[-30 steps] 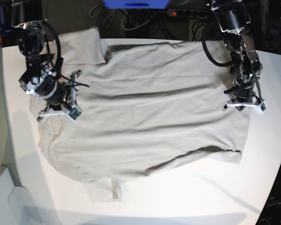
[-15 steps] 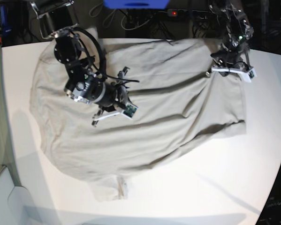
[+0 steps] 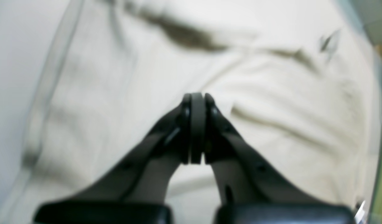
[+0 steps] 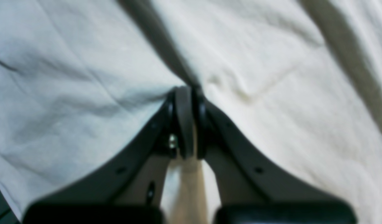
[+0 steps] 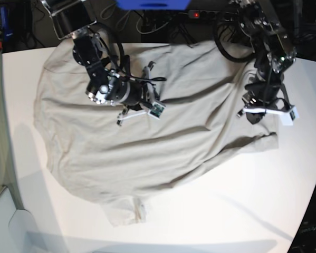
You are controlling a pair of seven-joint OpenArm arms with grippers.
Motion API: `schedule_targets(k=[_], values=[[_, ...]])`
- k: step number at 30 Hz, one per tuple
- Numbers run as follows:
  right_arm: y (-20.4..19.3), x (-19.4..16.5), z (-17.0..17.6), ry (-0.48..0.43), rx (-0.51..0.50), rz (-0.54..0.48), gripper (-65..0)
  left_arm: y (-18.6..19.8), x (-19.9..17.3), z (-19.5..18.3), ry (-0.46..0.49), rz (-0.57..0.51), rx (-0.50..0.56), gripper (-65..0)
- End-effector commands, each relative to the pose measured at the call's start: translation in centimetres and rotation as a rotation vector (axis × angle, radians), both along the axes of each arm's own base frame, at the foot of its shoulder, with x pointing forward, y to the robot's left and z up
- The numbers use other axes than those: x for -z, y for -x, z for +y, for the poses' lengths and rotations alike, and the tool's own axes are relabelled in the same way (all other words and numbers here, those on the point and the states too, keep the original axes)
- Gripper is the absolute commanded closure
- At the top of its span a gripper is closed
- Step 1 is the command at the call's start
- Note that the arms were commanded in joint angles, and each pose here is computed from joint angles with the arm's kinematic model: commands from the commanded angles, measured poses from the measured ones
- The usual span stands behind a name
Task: Layout the t-shirt on the table in an organized manner, then fold the t-shirt properly
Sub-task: 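Grasp the shirt near the collar with both grippers and pull inward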
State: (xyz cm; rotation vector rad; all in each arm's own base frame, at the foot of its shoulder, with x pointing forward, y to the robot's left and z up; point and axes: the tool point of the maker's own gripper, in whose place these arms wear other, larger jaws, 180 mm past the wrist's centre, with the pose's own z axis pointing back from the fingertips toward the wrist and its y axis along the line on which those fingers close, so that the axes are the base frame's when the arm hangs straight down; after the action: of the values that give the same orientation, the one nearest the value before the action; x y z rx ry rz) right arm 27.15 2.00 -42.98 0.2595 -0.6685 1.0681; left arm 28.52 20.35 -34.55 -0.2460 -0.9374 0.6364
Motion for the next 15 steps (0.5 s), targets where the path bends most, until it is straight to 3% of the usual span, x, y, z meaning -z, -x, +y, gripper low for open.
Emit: schedule_targets(k=[1,15], values=[[-0.4,-0.4,0.0,0.002,-0.001,-0.009,-1.1,-0.5,0.6,-0.2,0.022,0.008,-0.002,-0.1],[-0.4,0.2,-1.9,0.049,0.000,-0.009,-1.1,-7.7,5.3,5.0,0.016,0.098,-0.040,-0.1]])
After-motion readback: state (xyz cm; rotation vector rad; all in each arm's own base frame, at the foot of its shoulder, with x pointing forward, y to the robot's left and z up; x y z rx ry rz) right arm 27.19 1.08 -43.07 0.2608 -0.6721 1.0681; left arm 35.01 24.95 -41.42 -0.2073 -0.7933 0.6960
